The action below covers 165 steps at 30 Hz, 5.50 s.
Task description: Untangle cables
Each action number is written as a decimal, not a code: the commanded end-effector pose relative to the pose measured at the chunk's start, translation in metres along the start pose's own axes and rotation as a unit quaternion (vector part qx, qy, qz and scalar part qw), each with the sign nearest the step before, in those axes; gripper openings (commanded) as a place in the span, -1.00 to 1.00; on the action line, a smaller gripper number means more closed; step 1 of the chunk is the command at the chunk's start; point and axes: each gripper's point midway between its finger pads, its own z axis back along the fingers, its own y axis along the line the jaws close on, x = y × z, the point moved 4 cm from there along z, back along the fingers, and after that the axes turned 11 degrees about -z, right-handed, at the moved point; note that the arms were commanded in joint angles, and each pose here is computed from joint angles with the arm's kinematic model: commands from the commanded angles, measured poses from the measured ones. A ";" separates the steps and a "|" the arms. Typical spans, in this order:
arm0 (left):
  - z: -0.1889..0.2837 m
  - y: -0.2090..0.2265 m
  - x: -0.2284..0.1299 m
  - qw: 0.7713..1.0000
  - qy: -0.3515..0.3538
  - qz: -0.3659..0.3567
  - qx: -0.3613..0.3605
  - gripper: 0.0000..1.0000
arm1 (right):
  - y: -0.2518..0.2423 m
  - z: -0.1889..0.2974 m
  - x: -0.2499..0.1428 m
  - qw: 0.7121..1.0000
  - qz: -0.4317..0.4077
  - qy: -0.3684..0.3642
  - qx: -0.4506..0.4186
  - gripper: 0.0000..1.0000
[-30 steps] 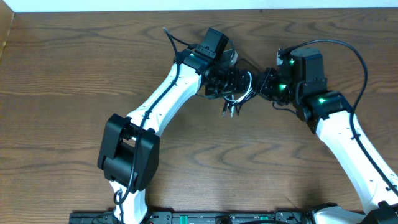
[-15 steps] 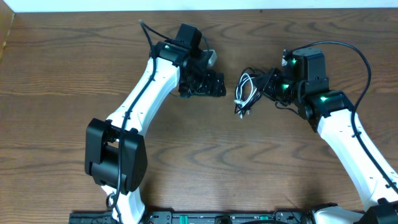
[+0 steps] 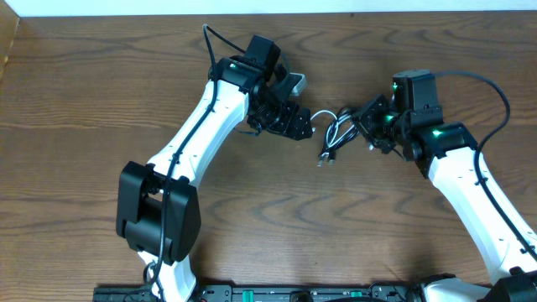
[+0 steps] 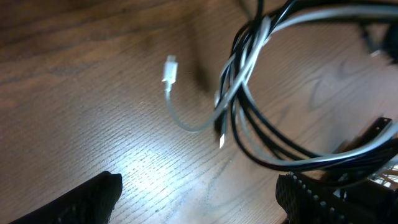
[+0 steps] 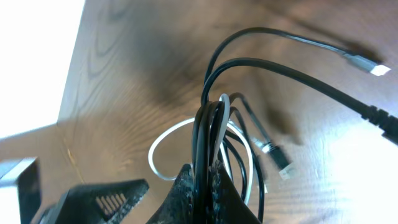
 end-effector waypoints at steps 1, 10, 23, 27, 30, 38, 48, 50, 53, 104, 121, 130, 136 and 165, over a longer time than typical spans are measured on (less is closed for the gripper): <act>0.022 -0.014 0.004 0.999 -0.032 -0.027 -0.005 0.69 | -0.002 0.003 0.005 0.996 -0.091 -0.018 -0.012 -0.97; 0.041 -0.060 0.016 0.961 -0.108 -0.214 -0.138 0.70 | 0.000 0.008 0.003 0.996 -0.076 0.045 0.004 -0.98; 0.012 -0.100 0.025 0.923 -0.103 -0.359 -0.094 0.70 | 0.020 0.014 0.007 0.991 -0.073 0.090 0.065 -0.97; 0.002 -0.103 0.035 0.920 -0.103 -0.374 -0.045 0.54 | 0.020 0.014 0.004 0.991 -0.068 0.097 0.066 -0.98; -0.006 -0.101 0.040 0.922 -0.103 -0.372 -0.020 0.47 | 0.020 0.014 0.004 0.991 -0.067 0.096 0.066 -0.97; -0.026 -0.095 0.039 0.929 -0.085 -0.359 -0.028 0.18 | 0.020 0.014 0.004 0.991 -0.067 0.097 0.066 -0.97; -0.021 -0.091 0.050 0.953 -0.108 -0.281 -0.034 -0.85 | 0.015 0.012 0.012 0.995 -0.059 0.063 0.053 -0.70; -0.013 -0.084 0.054 0.965 -0.119 -0.231 -0.035 -0.85 | 0.010 0.011 0.019 0.998 -0.043 0.034 0.040 -0.22; 0.006 -0.060 0.058 0.986 -0.134 -0.092 -0.033 -0.85 | 0.000 0.010 0.032 1.000 0.000 -0.018 0.010 0.31; 0.059 0.005 0.039 0.780 -0.058 0.595 -0.186 -0.85 | 0.041 -0.009 -0.089 0.730 0.607 0.177 0.259 -0.87; 0.053 0.070 0.004 0.953 -0.091 0.258 0.126 0.05 | 0.050 -0.007 -0.053 0.866 0.412 0.176 0.221 -0.98; 0.046 -0.005 0.019 0.987 -0.098 0.048 -0.115 0.04 | 0.050 -0.012 -0.045 0.917 0.309 0.171 0.185 -0.98; 0.029 -0.034 0.019 0.987 -0.084 -0.031 -0.133 0.04 | 0.050 -0.008 -0.042 0.926 0.268 0.189 0.186 -0.98; 0.008 -0.059 0.045 0.977 -0.121 -0.146 -0.100 0.04 | 0.049 0.008 -0.016 0.925 0.228 0.212 0.216 -0.98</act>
